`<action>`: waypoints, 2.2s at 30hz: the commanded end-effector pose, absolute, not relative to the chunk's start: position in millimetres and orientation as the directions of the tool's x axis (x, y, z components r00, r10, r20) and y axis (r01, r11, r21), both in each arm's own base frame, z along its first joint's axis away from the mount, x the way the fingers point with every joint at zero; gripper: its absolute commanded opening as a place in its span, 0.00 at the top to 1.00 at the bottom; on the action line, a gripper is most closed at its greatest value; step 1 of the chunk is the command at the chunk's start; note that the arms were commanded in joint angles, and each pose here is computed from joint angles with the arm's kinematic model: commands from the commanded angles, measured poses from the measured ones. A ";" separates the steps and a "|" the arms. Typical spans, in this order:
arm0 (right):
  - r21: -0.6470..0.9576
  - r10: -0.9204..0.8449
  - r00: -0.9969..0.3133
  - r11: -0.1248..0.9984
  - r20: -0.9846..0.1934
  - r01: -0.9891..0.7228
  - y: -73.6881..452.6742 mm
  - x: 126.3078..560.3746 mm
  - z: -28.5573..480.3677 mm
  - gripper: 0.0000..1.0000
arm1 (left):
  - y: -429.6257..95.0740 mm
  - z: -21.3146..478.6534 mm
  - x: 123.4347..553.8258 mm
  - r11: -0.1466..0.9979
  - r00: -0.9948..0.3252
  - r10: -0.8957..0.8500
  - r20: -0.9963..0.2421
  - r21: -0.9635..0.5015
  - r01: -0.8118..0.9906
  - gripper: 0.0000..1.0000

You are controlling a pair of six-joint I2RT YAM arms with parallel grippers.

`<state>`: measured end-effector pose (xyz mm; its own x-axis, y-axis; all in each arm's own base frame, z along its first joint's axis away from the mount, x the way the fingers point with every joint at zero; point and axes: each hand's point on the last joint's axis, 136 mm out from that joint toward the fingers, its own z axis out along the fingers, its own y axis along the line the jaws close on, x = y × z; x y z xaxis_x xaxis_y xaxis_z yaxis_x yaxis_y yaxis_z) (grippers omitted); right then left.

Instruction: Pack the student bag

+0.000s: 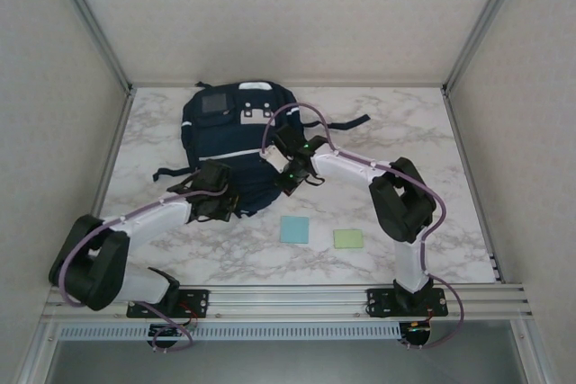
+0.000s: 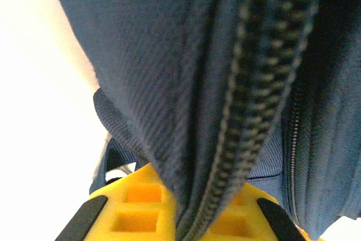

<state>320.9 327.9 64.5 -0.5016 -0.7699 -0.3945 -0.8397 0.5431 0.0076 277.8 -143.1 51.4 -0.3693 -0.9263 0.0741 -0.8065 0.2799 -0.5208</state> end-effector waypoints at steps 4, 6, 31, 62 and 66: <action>-0.210 -0.816 -0.451 0.543 -0.361 -0.813 263.3 391.4 69.0 1.00 | -66.3 41.4 240.8 0.312 -0.300 -0.949 -0.097 -0.421 -0.852 1.00; -0.255 -0.795 -0.470 0.580 -0.382 -0.774 260.1 423.2 72.7 1.00 | -59.1 43.7 234.2 0.317 -0.298 -0.948 -0.111 -0.420 -0.851 1.00; 0.213 -0.358 -0.686 0.772 -0.633 -0.599 298.3 462.2 156.1 0.57 | -50.8 80.0 246.1 0.373 -0.332 -0.928 -0.170 -0.474 -0.798 1.00; 0.580 -0.131 -0.911 0.734 -0.390 -0.354 420.7 383.3 109.4 0.59 | -94.7 104.7 291.5 0.473 -0.428 -0.876 -0.223 -0.575 -0.668 1.00; 0.607 -0.126 -0.936 0.730 -0.330 -0.312 419.2 359.4 105.1 0.60 | -108.7 106.1 304.5 0.475 -0.435 -0.872 -0.223 -0.601 -0.644 1.00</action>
